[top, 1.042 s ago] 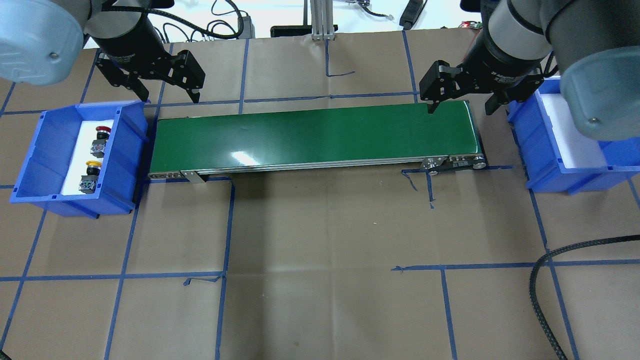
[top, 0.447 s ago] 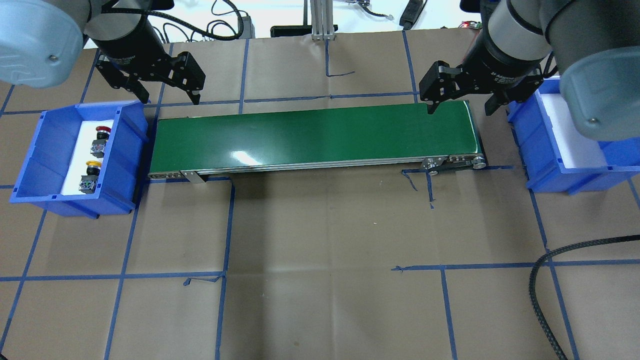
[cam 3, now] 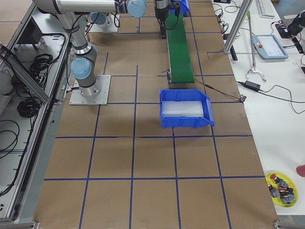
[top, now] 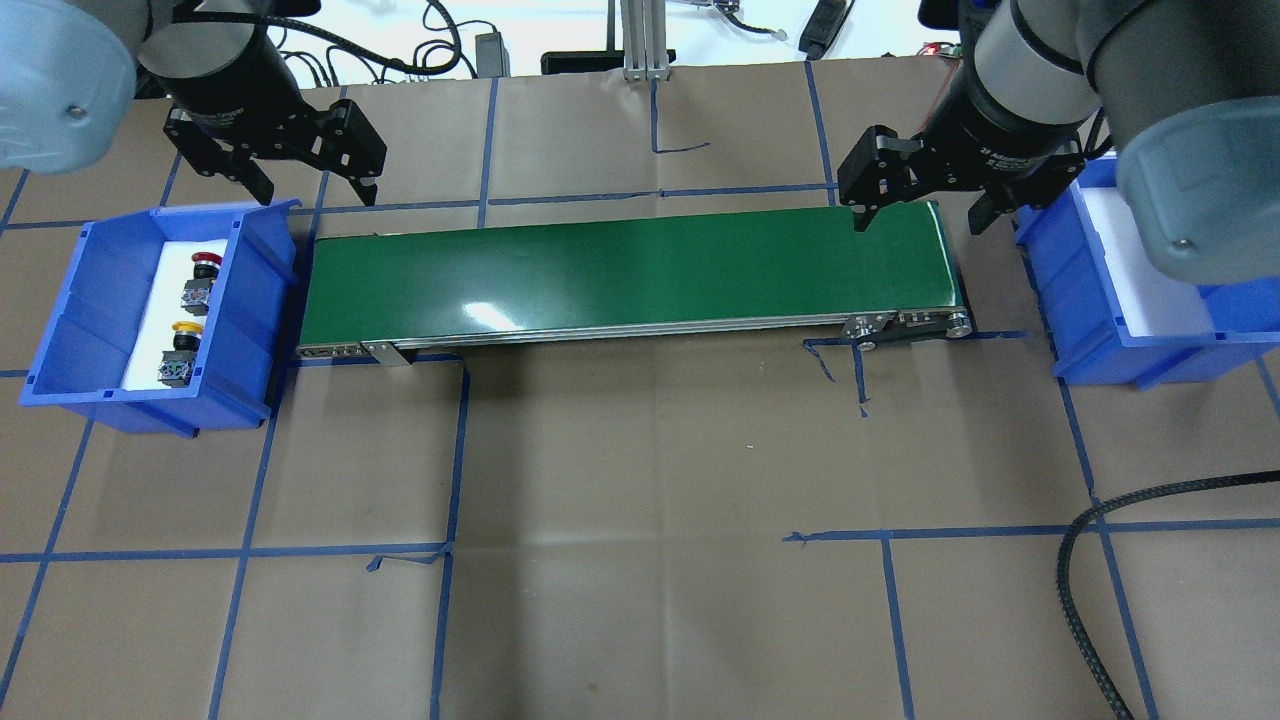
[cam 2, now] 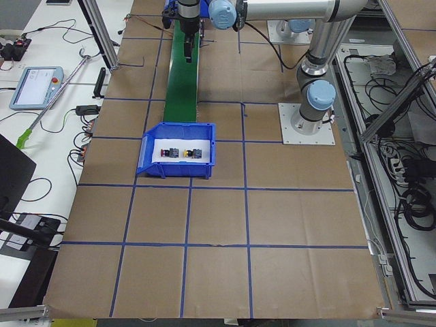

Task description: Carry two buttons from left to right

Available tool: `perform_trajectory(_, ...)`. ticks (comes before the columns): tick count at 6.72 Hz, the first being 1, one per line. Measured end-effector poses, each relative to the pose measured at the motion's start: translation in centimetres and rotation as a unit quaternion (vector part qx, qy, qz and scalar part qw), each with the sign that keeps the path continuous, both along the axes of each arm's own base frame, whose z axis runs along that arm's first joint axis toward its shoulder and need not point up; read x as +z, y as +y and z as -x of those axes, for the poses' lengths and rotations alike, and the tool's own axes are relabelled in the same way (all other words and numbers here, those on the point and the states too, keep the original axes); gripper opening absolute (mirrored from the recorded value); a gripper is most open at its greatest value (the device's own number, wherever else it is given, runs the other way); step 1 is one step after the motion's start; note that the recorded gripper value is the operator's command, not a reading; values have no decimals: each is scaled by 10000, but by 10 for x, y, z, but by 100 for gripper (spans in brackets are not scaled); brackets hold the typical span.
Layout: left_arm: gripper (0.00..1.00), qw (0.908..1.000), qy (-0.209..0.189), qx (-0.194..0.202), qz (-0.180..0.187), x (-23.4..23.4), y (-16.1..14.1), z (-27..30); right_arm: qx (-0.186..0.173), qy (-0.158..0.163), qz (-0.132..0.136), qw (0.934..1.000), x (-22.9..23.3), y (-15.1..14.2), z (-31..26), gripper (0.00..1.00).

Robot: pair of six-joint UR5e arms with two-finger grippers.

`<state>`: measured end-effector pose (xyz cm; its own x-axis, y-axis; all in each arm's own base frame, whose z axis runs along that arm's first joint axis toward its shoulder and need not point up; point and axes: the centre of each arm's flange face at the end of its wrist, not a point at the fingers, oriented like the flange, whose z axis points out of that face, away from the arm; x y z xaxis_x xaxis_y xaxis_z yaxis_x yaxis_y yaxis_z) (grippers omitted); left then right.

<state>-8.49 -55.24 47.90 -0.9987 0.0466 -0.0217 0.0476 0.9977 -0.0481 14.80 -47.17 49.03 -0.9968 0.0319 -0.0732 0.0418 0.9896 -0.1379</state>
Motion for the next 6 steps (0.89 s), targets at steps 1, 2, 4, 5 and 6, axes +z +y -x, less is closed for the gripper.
perform_trajectory(1,100,10000,-12,6,31,2,-2,-23,2,0,-2,10000,0,0,0,100)
perform_trajectory(2,100,9999,-26,85,59,4,-4,-55,3,1,-7,10000,0,0,0,100)
perform_trajectory(4,100,9993,-17,369,21,-2,-3,-158,6,2,-13,10000,-1,0,0,100)
perform_trajectory(5,100,9989,-8,477,-29,-7,4,-208,9,1,-19,10000,-1,0,0,100)
perform_trajectory(6,100,9987,2,505,-78,-12,13,-249,10,1,-25,10000,-1,0,0,100)
